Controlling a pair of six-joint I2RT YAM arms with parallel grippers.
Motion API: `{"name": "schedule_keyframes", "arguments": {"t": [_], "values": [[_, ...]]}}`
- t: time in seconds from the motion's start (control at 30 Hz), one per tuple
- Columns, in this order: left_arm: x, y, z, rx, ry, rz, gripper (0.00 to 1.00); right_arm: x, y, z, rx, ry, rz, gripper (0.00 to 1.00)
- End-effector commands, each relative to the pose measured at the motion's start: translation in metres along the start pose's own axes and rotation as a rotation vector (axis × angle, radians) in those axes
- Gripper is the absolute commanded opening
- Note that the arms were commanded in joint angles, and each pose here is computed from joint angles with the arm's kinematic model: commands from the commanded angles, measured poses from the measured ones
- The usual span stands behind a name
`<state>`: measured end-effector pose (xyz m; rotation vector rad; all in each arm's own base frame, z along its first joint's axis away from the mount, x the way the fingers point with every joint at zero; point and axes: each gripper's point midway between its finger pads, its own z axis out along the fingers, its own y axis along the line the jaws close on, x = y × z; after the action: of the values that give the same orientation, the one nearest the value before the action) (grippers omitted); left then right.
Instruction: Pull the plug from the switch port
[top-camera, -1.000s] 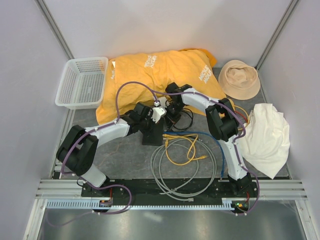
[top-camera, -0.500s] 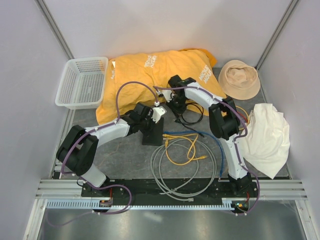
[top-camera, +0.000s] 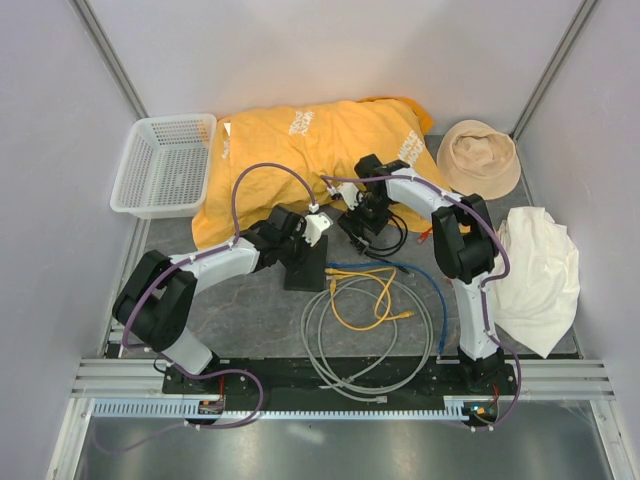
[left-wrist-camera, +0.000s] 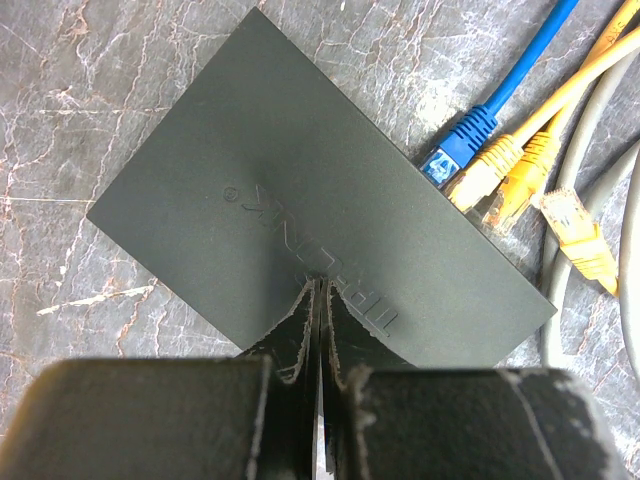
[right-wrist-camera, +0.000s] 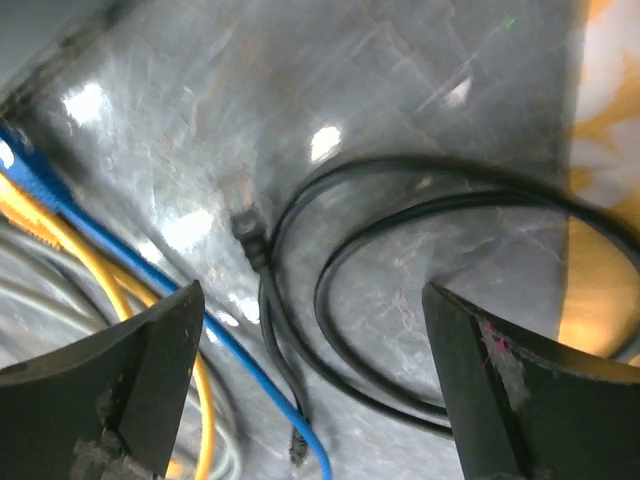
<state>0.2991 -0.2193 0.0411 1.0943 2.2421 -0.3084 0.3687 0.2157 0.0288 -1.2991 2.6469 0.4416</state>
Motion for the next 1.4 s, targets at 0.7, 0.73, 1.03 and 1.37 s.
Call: {"name": "schedule_keyframes", "arguments": {"t": [0.7,0.73,1.03,1.37], "values": [[0.042,0.003,0.017,-0.008,0.159,0.004,0.02,0.029,0.006,0.003,0.294,-0.049,-0.203,0.00],[0.040,0.004,0.020,-0.013,0.162,-0.006,0.02,0.027,0.006,-0.007,0.308,-0.061,-0.205,0.00],[0.012,0.010,0.027,-0.021,0.117,-0.026,0.01,0.011,-0.002,-0.145,0.561,-0.188,-0.243,0.00],[0.002,0.015,0.024,-0.044,0.095,-0.029,0.01,0.098,-0.063,-0.179,0.616,-0.152,0.072,0.00]]}}
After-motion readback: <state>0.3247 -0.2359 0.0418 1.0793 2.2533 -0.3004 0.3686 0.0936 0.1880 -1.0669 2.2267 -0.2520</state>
